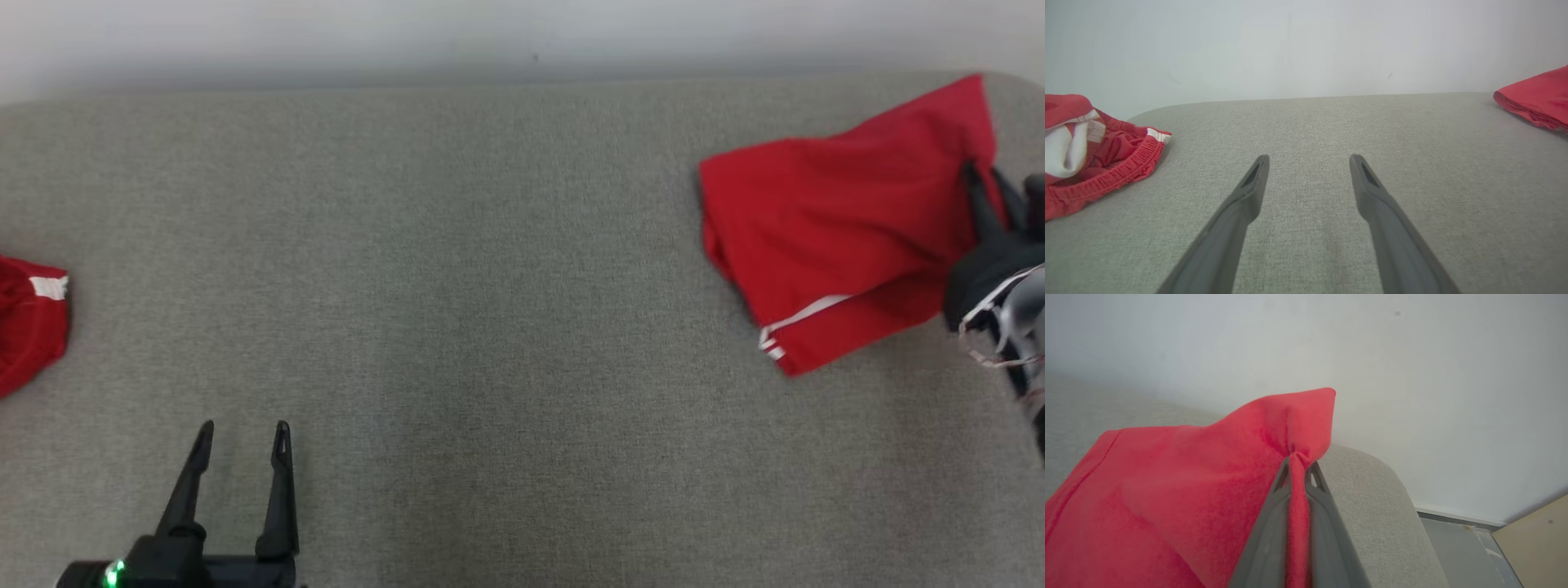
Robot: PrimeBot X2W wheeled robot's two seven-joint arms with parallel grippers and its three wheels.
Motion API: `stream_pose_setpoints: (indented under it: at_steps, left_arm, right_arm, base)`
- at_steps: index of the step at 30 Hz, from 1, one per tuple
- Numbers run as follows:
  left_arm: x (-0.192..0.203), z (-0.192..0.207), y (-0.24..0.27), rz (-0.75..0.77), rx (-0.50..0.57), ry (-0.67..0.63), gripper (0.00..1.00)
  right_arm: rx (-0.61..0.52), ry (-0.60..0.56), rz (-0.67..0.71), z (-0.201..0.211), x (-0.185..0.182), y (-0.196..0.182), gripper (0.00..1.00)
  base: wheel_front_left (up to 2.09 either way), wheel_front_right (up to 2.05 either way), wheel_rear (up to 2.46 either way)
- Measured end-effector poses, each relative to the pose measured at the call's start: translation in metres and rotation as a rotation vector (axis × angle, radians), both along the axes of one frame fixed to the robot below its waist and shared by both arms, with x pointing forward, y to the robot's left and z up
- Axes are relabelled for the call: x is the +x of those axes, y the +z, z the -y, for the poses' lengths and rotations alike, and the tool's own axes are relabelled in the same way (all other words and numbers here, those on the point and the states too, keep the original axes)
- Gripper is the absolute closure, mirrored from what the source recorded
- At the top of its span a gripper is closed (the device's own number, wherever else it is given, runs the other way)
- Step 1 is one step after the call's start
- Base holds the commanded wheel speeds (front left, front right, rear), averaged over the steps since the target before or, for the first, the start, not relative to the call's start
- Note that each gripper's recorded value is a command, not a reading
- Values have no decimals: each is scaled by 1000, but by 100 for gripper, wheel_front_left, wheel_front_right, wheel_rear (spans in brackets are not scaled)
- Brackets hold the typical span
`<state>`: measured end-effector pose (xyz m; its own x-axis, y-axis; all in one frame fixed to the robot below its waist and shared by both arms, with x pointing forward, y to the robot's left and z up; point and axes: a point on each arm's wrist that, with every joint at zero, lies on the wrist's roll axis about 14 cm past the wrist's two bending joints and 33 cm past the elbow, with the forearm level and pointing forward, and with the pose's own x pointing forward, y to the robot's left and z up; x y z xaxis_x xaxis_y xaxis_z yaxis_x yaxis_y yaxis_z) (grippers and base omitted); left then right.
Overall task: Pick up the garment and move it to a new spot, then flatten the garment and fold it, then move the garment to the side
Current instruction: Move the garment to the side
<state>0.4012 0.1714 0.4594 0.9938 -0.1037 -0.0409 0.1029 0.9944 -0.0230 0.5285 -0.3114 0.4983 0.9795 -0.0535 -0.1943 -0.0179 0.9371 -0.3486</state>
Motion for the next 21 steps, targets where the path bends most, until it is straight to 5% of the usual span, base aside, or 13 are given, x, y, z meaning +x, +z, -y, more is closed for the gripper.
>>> stream_pose_setpoints:
  at_steps: [10,19,20,21]
  left_arm:
    - [22,4,-14,-20,18,-34,0]
    - [34,7,-31,-51,26,-51,0]
    - [34,7,-32,-54,25,-53,0]
    - [35,8,-33,-55,24,-54,0]
  right_arm:
    - [-130,-94,-5,63,15,20,100]
    - [-176,-123,-50,80,21,10,100]
    - [-179,-127,-59,81,19,7,85]
    - [-179,-136,-70,84,17,4,51]
  base:
    - [0,0,0]
    - [0,0,0]
    - [0,0,0]
    - [0,0,0]
